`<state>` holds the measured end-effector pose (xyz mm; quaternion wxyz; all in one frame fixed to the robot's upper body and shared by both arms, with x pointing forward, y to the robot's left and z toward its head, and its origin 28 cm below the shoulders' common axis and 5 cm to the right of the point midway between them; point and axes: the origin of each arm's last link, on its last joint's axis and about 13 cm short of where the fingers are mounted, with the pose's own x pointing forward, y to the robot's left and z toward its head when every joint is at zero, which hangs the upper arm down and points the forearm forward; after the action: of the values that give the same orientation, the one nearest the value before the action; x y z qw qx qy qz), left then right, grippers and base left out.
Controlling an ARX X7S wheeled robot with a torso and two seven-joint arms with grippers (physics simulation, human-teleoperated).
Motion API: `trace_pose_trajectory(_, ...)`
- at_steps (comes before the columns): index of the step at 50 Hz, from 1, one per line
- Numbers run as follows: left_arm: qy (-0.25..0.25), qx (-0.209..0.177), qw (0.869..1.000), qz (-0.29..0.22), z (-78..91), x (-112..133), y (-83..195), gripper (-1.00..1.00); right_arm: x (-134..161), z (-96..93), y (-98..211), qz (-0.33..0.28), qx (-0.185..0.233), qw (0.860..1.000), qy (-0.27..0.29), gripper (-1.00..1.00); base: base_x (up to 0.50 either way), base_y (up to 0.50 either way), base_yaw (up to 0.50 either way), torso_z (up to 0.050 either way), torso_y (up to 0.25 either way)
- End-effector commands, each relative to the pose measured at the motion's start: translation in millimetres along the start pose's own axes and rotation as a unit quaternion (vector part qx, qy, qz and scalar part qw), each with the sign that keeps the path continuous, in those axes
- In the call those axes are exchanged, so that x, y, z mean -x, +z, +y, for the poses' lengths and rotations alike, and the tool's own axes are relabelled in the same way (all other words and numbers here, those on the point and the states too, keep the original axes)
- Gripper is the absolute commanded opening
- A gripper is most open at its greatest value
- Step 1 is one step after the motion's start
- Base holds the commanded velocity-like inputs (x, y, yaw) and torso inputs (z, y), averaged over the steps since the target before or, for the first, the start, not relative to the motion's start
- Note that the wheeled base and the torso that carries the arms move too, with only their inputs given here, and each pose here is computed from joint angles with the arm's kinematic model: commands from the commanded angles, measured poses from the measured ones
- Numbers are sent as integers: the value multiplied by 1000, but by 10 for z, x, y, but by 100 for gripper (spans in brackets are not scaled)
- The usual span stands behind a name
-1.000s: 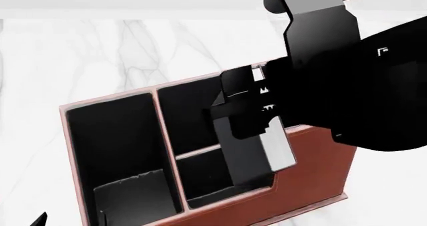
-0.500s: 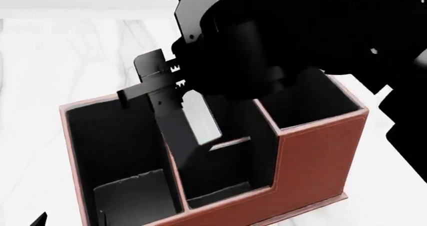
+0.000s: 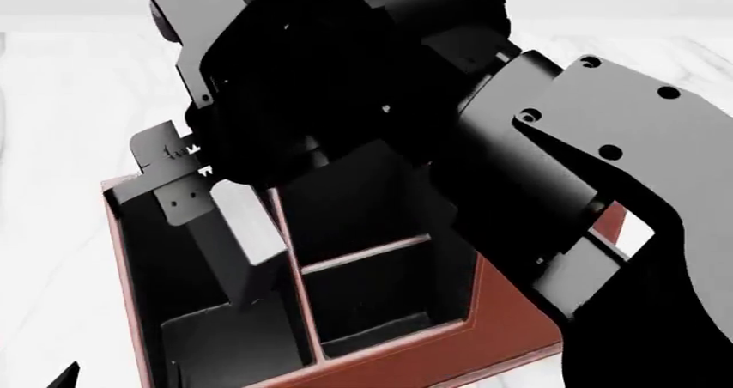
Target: Pick up the book and place it in the left compartment of the caddy.
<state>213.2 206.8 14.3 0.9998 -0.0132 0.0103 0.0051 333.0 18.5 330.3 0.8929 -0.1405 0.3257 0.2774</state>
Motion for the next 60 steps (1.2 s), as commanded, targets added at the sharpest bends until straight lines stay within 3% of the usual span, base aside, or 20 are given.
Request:
trace_pose_trajectory(1, 0, 0, 1000, -1, -2, 2, 6, 100, -138, 11, 25, -5, 15, 1000, -10, -100, 0, 0, 0, 0, 0)
trace_pose_trajectory(38, -7, -1, 1000, -1, -14, 12, 3, 100, -746, 9, -423, -21, 20, 1000, 11, -100, 0, 0, 0, 0, 1)
trace_pose_trajectory(60, -10, -1, 1000, -2, -18, 15, 7, 100, -992, -20, -738, 11, 27, 1000, 9, -100, 0, 0, 0, 1, 1)
